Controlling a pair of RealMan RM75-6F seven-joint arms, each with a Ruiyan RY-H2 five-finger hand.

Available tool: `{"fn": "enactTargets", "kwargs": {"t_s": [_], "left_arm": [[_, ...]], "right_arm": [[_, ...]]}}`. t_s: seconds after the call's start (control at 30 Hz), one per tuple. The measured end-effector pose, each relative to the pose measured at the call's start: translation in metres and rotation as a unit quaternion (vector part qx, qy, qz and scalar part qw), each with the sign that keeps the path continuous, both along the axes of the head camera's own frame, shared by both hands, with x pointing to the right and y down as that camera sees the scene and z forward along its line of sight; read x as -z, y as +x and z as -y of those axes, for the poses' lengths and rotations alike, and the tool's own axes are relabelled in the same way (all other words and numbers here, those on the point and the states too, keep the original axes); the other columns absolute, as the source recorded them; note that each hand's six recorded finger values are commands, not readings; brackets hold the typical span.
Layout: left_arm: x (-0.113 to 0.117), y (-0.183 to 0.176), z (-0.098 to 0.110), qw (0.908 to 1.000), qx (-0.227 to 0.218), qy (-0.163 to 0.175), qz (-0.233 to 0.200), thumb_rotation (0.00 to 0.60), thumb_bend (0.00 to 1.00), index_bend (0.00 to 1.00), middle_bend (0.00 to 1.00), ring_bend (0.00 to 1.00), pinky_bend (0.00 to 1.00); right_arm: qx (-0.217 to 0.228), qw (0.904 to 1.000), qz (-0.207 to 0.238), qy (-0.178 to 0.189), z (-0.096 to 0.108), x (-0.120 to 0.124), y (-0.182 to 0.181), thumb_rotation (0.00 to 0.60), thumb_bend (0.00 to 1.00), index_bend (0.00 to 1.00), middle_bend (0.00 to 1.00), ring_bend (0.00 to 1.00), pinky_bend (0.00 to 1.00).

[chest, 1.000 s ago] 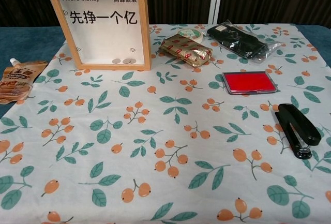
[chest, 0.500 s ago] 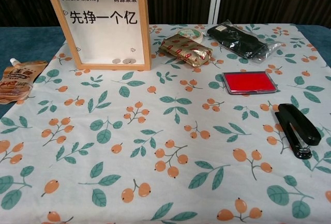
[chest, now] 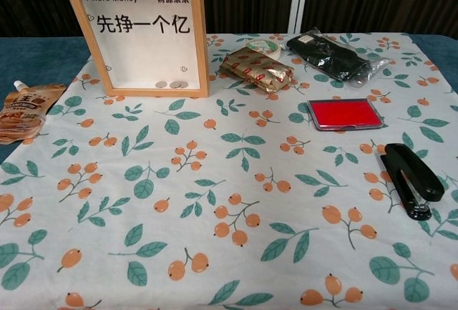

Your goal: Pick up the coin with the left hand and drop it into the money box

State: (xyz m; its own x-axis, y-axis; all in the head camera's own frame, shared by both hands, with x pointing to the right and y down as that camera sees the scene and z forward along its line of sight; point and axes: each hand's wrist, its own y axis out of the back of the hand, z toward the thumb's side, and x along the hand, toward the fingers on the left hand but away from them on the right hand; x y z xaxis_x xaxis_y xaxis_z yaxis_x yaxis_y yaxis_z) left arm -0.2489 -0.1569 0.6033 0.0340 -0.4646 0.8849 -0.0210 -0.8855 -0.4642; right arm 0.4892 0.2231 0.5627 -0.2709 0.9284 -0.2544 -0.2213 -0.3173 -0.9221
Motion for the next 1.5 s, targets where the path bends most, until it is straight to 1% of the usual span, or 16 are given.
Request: {"fn": "enactTargets", "kwargs": {"t_s": [0.2,0.37,1.07,1.3,1.5], "left_arm": [[-0.004,0.010,0.000,0.9998,-0.011,0.010,-0.013,0.600,0.71,0.68,0.03,0.00,0.00],[-0.006,0.013,-0.001,0.9997,-0.016,0.012,-0.014,0.600,0.71,0.68,0.03,0.00,0.00],[-0.007,0.017,-0.008,0.9998,-0.017,-0.007,-0.012,0.600,0.69,0.66,0.01,0.00,0.00],[-0.008,0.019,-0.008,0.9997,-0.021,-0.004,-0.010,0.600,0.69,0.62,0.01,0.00,0.00],[-0.008,0.019,-0.006,0.9998,-0.020,-0.001,-0.010,0.600,0.68,0.61,0.01,0.00,0.00]], "right_arm": [[-0.001,1.0000,-0.001,0.002,0.000,0.001,0.001,0.600,0.30,0.00,0.00,0.00,0.00],[-0.002,1.0000,-0.001,0.005,0.001,0.002,0.002,0.600,0.30,0.00,0.00,0.00,0.00],[-0.004,1.0000,-0.001,0.007,0.002,0.004,0.004,0.600,0.30,0.00,0.00,0.00,0.00],[-0.005,0.9999,-0.001,0.010,0.002,0.006,0.004,0.600,0.30,0.00,0.00,0.00,0.00],[-0.006,0.9999,0.000,0.011,0.002,0.006,0.004,0.600,0.30,0.00,0.00,0.00,0.00]]}}
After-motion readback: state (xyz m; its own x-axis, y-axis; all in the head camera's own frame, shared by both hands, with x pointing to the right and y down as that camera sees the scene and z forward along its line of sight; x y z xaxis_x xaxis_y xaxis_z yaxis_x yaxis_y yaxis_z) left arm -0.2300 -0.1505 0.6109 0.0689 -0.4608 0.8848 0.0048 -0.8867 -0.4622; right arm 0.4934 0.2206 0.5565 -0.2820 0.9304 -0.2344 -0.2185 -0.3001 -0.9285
